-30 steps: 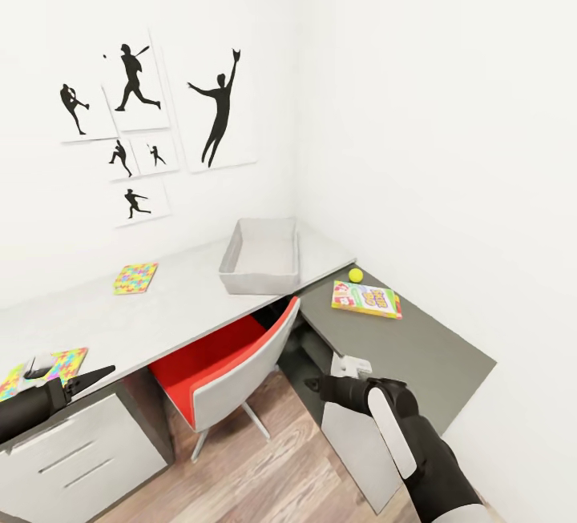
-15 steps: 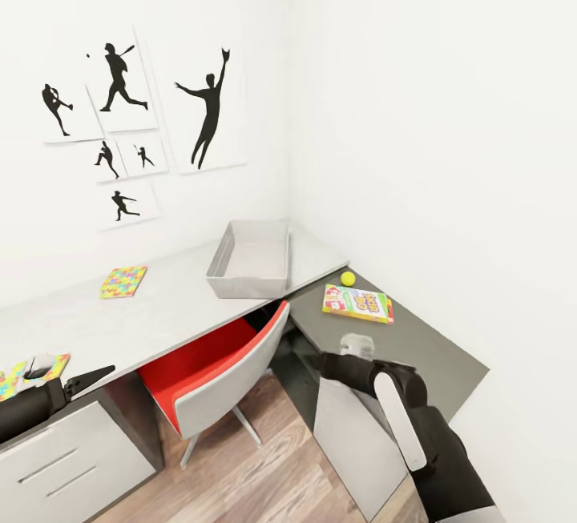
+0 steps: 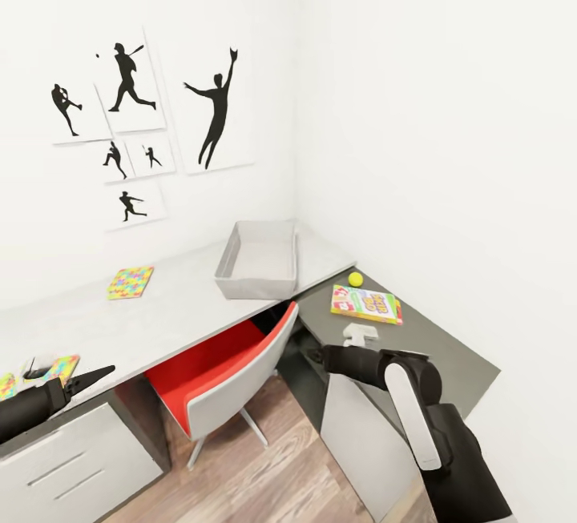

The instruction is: Put all the toys in the child's room - the three board games (two on the bed and one on the table), the two jigsaw puzzles on the table, and the tennis ball on the table - inside the toy box on the table in the child's room.

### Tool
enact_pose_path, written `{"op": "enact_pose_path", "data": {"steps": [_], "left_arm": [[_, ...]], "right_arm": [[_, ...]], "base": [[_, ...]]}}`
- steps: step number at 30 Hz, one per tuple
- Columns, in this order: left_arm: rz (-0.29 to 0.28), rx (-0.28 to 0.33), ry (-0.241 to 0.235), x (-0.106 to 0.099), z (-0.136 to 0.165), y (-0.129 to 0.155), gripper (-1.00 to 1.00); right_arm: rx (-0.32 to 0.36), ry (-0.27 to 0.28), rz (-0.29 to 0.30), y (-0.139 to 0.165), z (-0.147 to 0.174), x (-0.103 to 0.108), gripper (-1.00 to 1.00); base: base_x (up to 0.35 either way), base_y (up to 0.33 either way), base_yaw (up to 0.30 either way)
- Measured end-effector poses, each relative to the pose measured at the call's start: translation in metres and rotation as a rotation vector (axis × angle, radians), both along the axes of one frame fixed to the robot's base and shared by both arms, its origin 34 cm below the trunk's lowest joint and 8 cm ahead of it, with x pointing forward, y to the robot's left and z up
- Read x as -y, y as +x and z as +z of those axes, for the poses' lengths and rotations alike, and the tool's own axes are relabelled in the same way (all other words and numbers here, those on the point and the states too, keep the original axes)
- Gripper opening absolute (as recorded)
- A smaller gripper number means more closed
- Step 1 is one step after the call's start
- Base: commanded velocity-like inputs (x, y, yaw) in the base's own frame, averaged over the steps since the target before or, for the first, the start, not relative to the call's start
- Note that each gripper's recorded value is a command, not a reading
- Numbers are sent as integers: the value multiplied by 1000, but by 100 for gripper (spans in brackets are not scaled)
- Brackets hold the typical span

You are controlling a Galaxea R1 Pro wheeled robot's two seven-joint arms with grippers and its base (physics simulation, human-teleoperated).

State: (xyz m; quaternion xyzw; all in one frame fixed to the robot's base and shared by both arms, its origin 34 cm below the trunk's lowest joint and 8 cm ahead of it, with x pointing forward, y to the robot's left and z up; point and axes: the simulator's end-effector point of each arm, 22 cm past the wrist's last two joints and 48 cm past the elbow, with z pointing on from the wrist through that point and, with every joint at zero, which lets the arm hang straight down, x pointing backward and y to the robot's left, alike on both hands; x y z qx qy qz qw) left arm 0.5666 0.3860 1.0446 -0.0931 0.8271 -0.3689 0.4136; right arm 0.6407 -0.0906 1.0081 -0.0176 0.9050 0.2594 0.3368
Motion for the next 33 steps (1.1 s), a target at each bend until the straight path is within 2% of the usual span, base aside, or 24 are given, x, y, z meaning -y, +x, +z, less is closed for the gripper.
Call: {"op": "enact_pose_path", "data": {"steps": [12,28,33], "left_arm": [[0,-1,0,0,0,0,100],[-1,-11,1,0,-5,0,100],[-1,-13,1,0,-6,0,100]], "right_arm": [[-1,2,1,0,0,-1,100],[-29,-1,0,-2,-13,0,100],[-19,4,-11,2,-13,2,100]], "base": [[249,162,31],[228,72,239],[202,141,254]]}}
